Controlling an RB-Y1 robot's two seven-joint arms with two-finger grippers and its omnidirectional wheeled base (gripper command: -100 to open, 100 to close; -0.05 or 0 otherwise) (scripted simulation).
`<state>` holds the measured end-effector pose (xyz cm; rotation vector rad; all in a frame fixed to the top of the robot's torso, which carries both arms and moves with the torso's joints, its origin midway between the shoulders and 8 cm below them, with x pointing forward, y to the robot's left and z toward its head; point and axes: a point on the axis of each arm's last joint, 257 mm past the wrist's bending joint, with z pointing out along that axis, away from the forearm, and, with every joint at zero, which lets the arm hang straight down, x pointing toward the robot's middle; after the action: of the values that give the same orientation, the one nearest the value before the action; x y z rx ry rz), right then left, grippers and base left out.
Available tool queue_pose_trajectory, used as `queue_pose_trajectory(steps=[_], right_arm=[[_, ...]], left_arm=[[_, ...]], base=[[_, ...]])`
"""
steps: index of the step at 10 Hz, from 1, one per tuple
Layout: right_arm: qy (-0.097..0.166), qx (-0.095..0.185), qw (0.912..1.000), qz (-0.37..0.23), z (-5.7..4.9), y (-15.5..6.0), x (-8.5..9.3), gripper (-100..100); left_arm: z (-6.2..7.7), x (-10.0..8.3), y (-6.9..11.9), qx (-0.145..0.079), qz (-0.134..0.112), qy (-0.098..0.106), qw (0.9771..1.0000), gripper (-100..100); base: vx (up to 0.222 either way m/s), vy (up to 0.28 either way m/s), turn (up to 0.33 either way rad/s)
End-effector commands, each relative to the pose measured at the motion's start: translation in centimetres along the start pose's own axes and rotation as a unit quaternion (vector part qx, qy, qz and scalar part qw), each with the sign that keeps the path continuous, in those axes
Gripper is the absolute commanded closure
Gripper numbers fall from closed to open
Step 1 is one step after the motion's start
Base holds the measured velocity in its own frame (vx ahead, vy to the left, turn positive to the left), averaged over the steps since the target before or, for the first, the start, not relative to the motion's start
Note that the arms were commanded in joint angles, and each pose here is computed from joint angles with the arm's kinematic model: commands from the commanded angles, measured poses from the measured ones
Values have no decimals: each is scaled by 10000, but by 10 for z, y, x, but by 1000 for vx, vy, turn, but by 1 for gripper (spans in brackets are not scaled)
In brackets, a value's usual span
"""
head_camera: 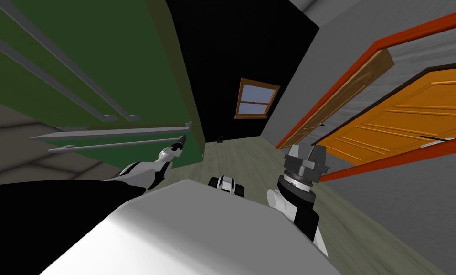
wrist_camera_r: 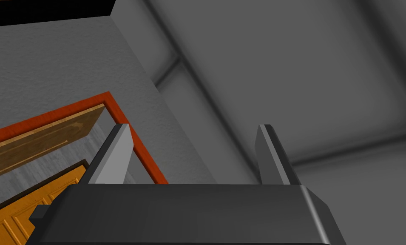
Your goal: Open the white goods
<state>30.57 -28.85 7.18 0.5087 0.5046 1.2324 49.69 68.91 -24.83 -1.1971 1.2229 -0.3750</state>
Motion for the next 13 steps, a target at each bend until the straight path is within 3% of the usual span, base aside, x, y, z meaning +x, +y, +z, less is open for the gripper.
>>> queue_pose_trajectory(steps=[1, 6, 8, 12, 13], right_arm=[[0, 0, 10000, 0, 0, 0, 0, 0], [-1, -2, 10000, 3, 0, 0, 0, 0], [-1, -1, 10000, 2, 0, 0, 0, 0], [-1, -1, 10000, 2, 0, 0, 0, 0], [-1, -1, 10000, 3, 0, 0, 0, 0]], left_arm=[[0, 0, 0, 1, -1, -2, 10000, 100], [3, -4, -7, 33, -16, 3, 10000, 100], [0, 2, 3, -63, -8, 50, 10000, 100], [3, -1, -7, 38, -2, 43, 10000, 100], [1, 3, 2, -52, -5, 66, 10000, 100]], base=[[9, 5, 10], [-161, -88, 6], [-103, -49, 1], [-155, -89, 16], [-82, -41, 0]])
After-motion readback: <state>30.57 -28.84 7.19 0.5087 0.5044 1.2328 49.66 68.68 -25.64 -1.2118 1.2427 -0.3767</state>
